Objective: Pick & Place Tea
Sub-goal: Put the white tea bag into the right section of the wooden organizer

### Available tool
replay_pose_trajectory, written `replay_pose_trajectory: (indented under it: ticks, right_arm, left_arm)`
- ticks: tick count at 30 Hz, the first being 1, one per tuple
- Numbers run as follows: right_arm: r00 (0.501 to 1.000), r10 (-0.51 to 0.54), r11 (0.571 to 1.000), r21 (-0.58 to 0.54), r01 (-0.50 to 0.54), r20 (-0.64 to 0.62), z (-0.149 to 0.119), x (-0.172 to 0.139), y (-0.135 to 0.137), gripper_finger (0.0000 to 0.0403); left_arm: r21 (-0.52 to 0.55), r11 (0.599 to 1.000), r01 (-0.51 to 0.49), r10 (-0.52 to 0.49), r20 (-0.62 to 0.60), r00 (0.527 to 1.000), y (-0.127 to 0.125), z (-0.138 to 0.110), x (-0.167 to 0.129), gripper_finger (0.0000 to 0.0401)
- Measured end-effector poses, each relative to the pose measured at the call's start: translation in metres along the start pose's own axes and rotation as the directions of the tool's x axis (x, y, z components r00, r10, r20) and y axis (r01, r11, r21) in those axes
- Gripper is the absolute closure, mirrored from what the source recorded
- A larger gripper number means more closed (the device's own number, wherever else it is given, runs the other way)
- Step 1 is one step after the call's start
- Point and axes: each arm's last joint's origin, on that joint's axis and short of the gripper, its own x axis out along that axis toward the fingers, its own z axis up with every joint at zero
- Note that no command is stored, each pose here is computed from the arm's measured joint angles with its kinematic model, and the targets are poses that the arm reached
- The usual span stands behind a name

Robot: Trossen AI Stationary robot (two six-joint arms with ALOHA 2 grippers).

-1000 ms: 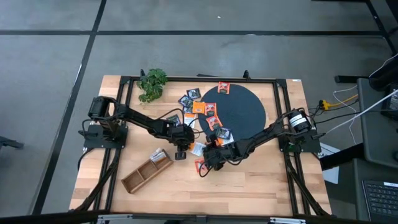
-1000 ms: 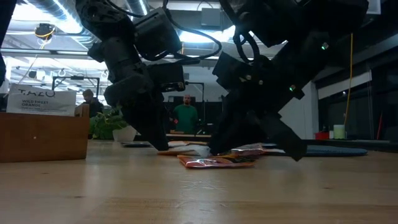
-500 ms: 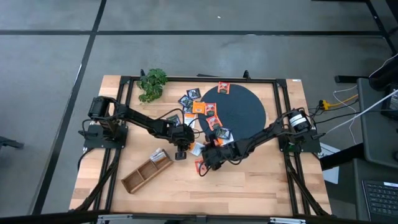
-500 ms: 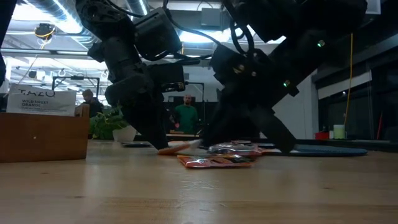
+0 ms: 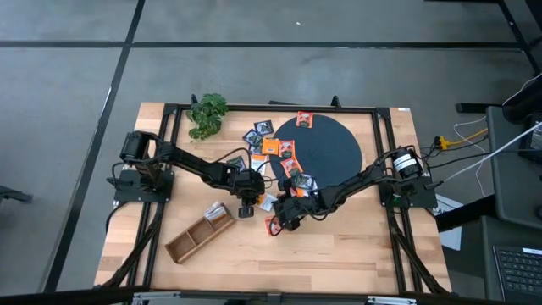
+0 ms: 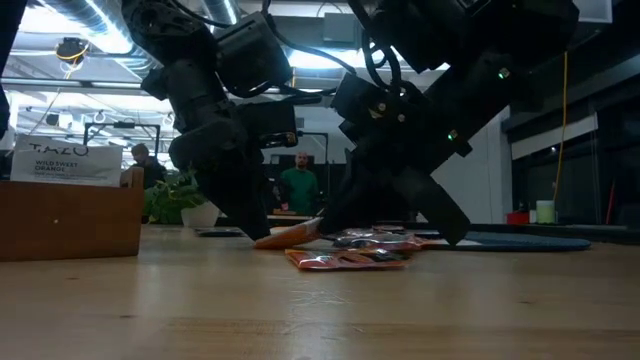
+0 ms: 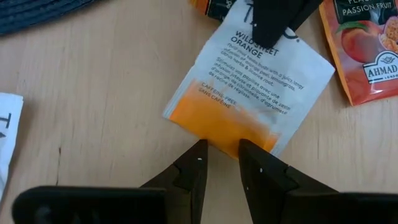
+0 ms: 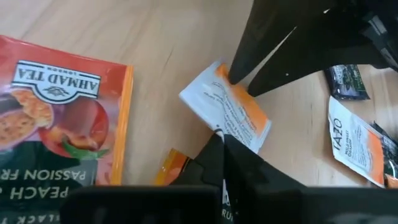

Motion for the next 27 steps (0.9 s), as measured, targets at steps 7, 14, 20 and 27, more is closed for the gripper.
replay_pose_trajectory:
  ticks: [7, 14, 20, 27]
  right_arm:
    - [0.999, 0.053, 0.997, 0.056, -0.054, 0.005, 0.002, 0.0, -0.001, 0.0398]
    - [0.989, 0.147, 0.975, 0.164, -0.15, 0.028, 0.013, 0.006, -0.021, 0.0399]
    - [0.943, 0.317, 0.86, 0.388, -0.331, 0.101, 0.036, 0.007, -0.053, 0.0401]
    - [0.886, 0.447, 0.763, 0.464, -0.449, 0.122, 0.087, -0.015, -0.085, 0.0401]
  left_arm:
    - [-0.016, 1.0, 0.005, -0.004, 0.049, 0.999, -0.003, 0.007, -0.044, 0.0313]
    - [-0.021, 0.997, -0.069, 0.071, 0.139, 0.988, -0.004, 0.009, -0.097, 0.0313]
    - [0.002, 0.996, -0.092, 0.089, 0.221, 0.971, -0.012, 0.005, -0.133, 0.0313]
    - [0.014, 0.983, -0.182, 0.176, 0.183, 0.967, -0.021, -0.013, -0.156, 0.0313]
